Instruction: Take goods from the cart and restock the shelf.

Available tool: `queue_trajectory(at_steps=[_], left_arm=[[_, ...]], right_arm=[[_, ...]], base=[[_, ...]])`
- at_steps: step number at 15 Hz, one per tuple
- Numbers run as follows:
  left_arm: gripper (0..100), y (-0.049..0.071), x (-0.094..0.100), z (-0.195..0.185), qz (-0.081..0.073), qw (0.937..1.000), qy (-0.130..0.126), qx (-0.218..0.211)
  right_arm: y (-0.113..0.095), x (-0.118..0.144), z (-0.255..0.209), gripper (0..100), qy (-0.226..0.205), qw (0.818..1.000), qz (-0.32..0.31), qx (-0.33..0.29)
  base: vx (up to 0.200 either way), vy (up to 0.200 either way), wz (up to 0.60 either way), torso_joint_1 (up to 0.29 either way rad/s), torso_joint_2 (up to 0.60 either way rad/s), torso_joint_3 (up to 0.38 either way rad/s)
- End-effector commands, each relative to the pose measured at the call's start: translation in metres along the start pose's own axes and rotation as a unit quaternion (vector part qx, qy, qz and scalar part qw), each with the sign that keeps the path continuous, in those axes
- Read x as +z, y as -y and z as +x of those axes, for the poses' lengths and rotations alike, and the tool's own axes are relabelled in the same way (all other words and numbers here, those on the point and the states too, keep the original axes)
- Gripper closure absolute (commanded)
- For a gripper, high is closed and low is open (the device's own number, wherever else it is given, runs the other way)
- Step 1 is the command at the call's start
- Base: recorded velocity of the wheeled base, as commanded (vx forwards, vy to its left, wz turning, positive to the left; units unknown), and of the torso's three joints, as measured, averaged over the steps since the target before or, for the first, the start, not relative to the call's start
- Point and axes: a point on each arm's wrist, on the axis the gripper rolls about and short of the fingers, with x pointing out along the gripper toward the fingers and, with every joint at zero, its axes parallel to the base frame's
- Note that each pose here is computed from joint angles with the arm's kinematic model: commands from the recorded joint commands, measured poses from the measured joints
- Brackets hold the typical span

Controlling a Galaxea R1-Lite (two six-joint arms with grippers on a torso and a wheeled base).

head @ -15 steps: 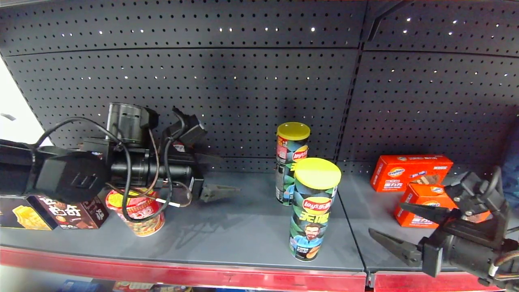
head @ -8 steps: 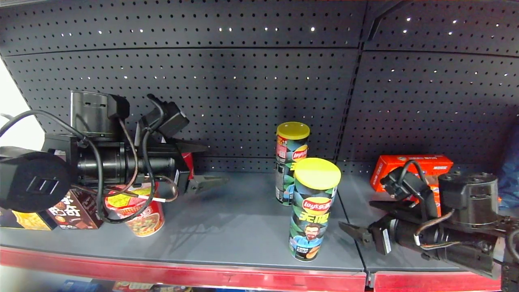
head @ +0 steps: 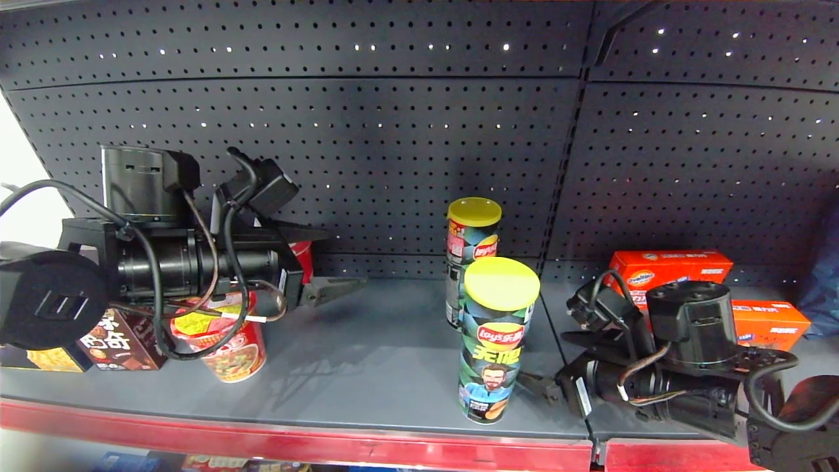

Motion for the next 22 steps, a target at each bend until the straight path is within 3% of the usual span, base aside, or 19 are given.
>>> queue_trajectory(at_steps=[1, 10, 15, 20, 22], left_arm=[[0, 0.000, -0.002, 0.000, -0.002, 1.0000, -0.002, -0.001], [0, 0.004, -0.013, 0.001, -0.005, 1.0000, -0.007, -0.002], [0, 0.005, -0.005, -0.009, -0.011, 0.9997, 0.010, 0.017], [0, 0.019, 0.017, -0.029, 0.006, 0.9972, 0.048, 0.058], [0, 0.034, 0.015, -0.052, 0.008, 0.9955, 0.049, 0.080]], right_arm=[[-0.001, -0.001, 0.000, 0, -0.002, 1.000, -0.001, 0.002], [-0.005, -0.001, -0.002, 0, 0.000, 1.000, -0.004, 0.008], [0.003, 0.016, -0.039, 0, 0.054, 0.997, 0.003, -0.055], [0.005, 0.027, -0.082, 0, 0.085, 0.993, 0.006, -0.076], [0.011, 0.030, -0.102, 0, 0.110, 0.986, 0.016, -0.121]], base=[[0.000, 0.000, 0.00, 0.000, 0.00, 0.000], [0.000, 0.000, 0.00, 0.000, 0.00, 0.000], [0.000, 0.000, 0.00, 0.000, 0.00, 0.000], [0.000, 0.000, 0.00, 0.000, 0.00, 0.000], [0.000, 0.000, 0.00, 0.000, 0.00, 0.000]])
